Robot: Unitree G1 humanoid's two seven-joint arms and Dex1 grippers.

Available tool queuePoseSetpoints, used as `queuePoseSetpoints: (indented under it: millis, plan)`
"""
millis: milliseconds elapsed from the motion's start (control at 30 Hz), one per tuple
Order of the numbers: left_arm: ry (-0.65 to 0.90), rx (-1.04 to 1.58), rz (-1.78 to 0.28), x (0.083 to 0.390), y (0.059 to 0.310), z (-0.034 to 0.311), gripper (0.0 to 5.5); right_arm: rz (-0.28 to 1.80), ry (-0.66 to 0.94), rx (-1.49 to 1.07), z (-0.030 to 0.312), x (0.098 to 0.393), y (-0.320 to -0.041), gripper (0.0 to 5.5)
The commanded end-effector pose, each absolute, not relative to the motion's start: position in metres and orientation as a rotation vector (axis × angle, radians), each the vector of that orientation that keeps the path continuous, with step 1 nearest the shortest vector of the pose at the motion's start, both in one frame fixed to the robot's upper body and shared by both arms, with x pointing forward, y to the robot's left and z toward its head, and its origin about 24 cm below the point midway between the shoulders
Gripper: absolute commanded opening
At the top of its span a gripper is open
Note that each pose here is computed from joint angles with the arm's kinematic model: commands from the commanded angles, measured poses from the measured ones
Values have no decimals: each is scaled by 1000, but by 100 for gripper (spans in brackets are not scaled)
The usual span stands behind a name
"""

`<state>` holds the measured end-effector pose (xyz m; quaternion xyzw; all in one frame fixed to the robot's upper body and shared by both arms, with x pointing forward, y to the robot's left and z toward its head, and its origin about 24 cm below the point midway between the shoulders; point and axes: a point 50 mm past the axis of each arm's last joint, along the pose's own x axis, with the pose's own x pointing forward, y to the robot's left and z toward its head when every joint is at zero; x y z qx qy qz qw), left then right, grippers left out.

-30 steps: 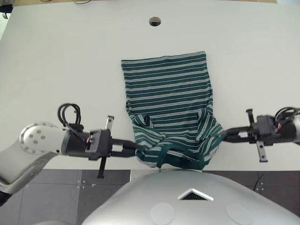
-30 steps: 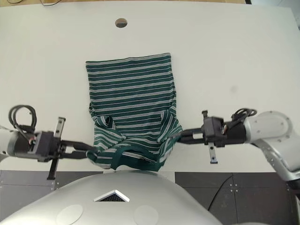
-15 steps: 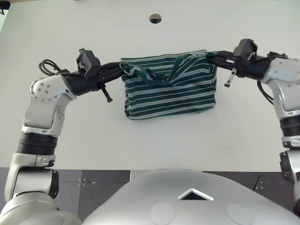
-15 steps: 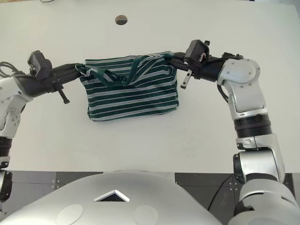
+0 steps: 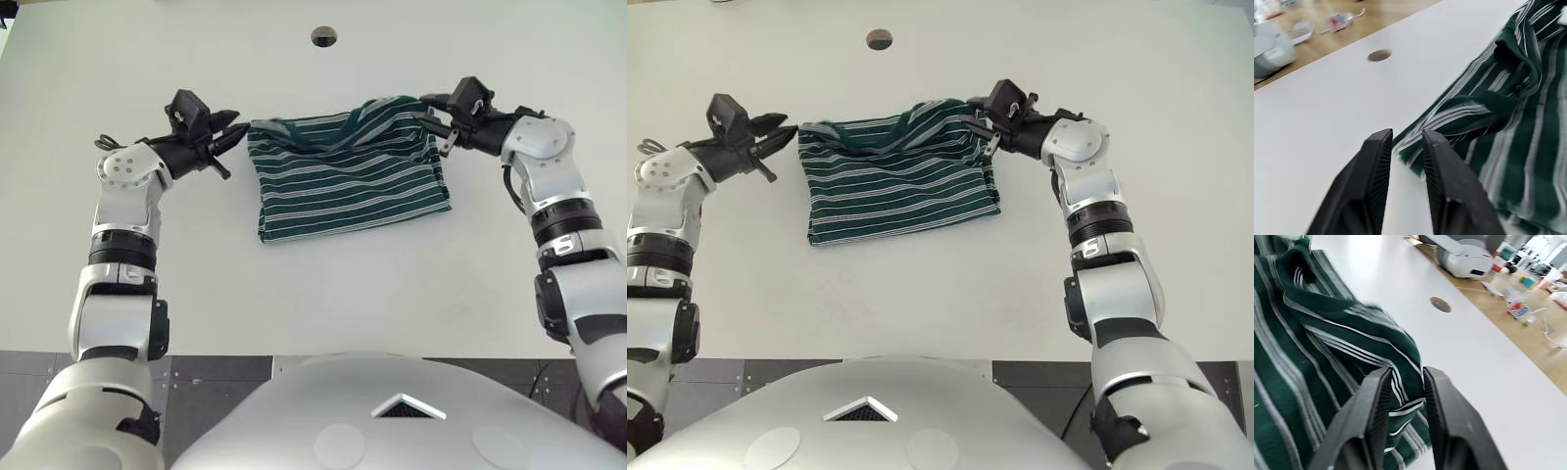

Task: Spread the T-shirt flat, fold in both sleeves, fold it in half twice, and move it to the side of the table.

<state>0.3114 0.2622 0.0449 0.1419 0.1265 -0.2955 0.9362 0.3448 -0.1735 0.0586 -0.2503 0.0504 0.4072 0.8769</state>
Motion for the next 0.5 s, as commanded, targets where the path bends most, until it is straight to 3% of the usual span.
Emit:
queuePoseSetpoints:
  millis: [33, 167, 300, 400, 500]
  plan:
    - [213, 288, -534, 321, 268, 52, 170, 713, 68, -583, 70, 359, -181, 191]
    - [37, 277, -517, 325, 266, 69, 170, 663, -94, -734, 86, 362, -174, 191]
    - [-161, 412, -971, 280, 210, 75, 170, 946, -268, -895, 85, 338, -148, 191]
    - [-67, 835, -1311, 236, 188, 41, 170, 1088, -152, -1071, 69, 335, -145, 191]
    - [74, 1241, -1512, 216, 205, 12, 170, 1201, -30, -1252, 60, 336, -145, 191]
